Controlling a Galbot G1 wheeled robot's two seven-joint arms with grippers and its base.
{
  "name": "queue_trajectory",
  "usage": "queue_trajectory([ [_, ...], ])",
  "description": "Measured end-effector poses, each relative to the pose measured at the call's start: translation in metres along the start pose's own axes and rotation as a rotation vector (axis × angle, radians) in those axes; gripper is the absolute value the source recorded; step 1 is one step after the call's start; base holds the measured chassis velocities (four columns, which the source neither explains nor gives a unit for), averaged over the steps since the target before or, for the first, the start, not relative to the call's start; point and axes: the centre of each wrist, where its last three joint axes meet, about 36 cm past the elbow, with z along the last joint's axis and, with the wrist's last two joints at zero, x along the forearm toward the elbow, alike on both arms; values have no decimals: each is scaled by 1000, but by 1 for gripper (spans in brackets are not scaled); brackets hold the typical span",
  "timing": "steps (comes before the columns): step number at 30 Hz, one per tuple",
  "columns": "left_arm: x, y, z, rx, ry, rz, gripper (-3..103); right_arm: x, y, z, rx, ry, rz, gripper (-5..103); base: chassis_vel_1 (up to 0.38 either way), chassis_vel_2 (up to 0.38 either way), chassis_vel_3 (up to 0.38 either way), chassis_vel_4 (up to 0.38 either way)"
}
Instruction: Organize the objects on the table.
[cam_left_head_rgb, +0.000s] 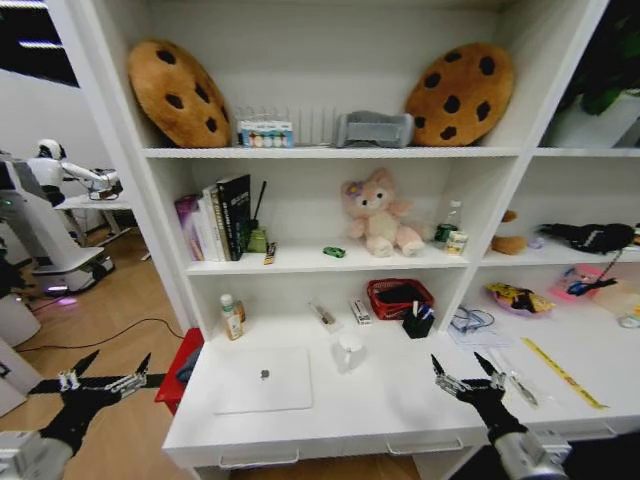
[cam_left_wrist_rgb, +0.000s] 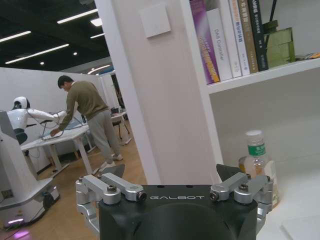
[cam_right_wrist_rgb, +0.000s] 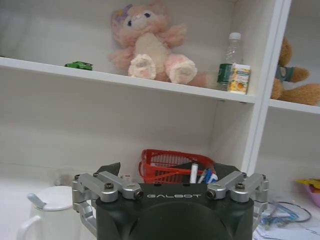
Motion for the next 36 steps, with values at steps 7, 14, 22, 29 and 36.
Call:
queue_trajectory([
  [7, 0, 0, 0, 0, 0, 0, 100, 0, 0, 0, 0, 0, 0, 100, -18, -19, 34, 27],
  [14, 0, 0, 0, 0, 0, 1, 100, 0, 0, 0, 0, 0, 0, 100, -17, -62, -2, 55],
  [22, 0, 0, 0, 0, 0, 1, 100, 0, 0, 0, 0, 0, 0, 100, 128, -82, -138, 105],
  [29, 0, 0, 0, 0, 0, 0, 100, 0, 0, 0, 0, 0, 0, 100, 190, -219, -219, 228],
  [36, 0, 0, 0, 0, 0, 0, 100, 0, 0, 0, 0, 0, 0, 100, 291, -300, -292, 306],
])
